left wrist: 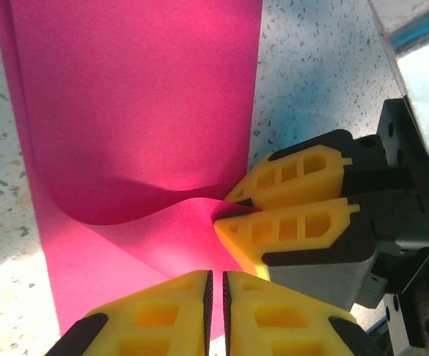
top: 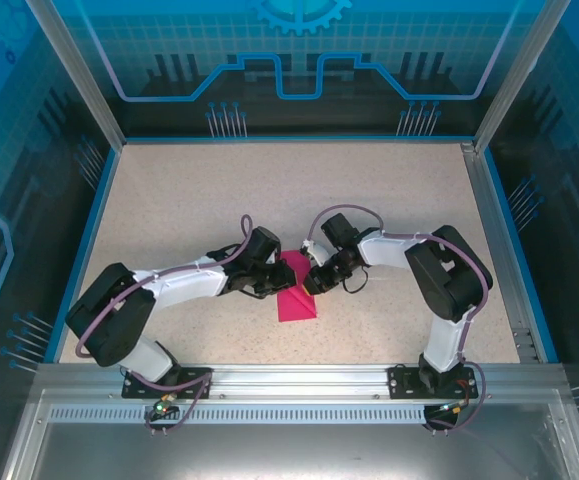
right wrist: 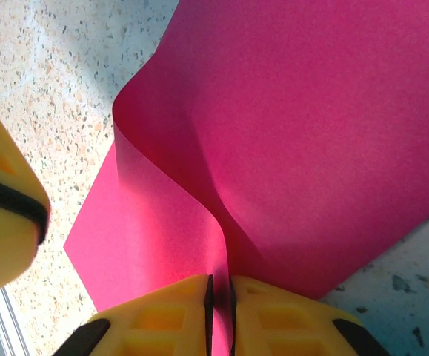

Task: Fold a paper plane with a square sheet of paper (pick it up from the middle)
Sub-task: Fold the triangle a second time at the center of the table.

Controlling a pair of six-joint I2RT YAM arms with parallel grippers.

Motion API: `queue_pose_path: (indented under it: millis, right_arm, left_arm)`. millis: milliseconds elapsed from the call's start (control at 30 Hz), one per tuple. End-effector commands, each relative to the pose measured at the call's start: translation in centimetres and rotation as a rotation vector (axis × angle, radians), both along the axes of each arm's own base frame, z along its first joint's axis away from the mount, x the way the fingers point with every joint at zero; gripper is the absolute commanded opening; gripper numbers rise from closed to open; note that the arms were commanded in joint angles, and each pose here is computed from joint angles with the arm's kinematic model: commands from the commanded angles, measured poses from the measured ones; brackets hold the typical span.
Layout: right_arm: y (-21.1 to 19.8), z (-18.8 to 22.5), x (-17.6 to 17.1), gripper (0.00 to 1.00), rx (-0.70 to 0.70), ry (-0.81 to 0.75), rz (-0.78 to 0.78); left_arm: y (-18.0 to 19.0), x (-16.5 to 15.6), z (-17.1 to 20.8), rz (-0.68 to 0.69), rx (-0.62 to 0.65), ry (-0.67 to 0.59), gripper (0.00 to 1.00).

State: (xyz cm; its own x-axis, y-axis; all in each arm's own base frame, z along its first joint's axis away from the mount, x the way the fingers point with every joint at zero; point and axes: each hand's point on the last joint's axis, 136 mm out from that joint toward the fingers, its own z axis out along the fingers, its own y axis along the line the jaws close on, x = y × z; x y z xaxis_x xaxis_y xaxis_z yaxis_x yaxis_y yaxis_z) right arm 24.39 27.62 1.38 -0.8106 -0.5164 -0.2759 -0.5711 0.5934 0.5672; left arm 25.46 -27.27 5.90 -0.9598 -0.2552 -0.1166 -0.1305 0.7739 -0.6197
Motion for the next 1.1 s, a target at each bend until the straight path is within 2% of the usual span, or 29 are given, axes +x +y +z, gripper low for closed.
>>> queue_pose_path:
  millis: [0,1067]
  right_arm:
    - [-0.4,-0.7,-0.5,0.15,-0.017,0.032,0.004]
    - [-0.6,-1.1,-0.5,0.16,-0.032,0.036,0.001]
  left_arm:
    - [-1.4,0.1,0.2,-0.016,-0.054,0.002,0.16]
    - [-0.4,-0.4,-4.0,0.022,0.005,0.056,0.14]
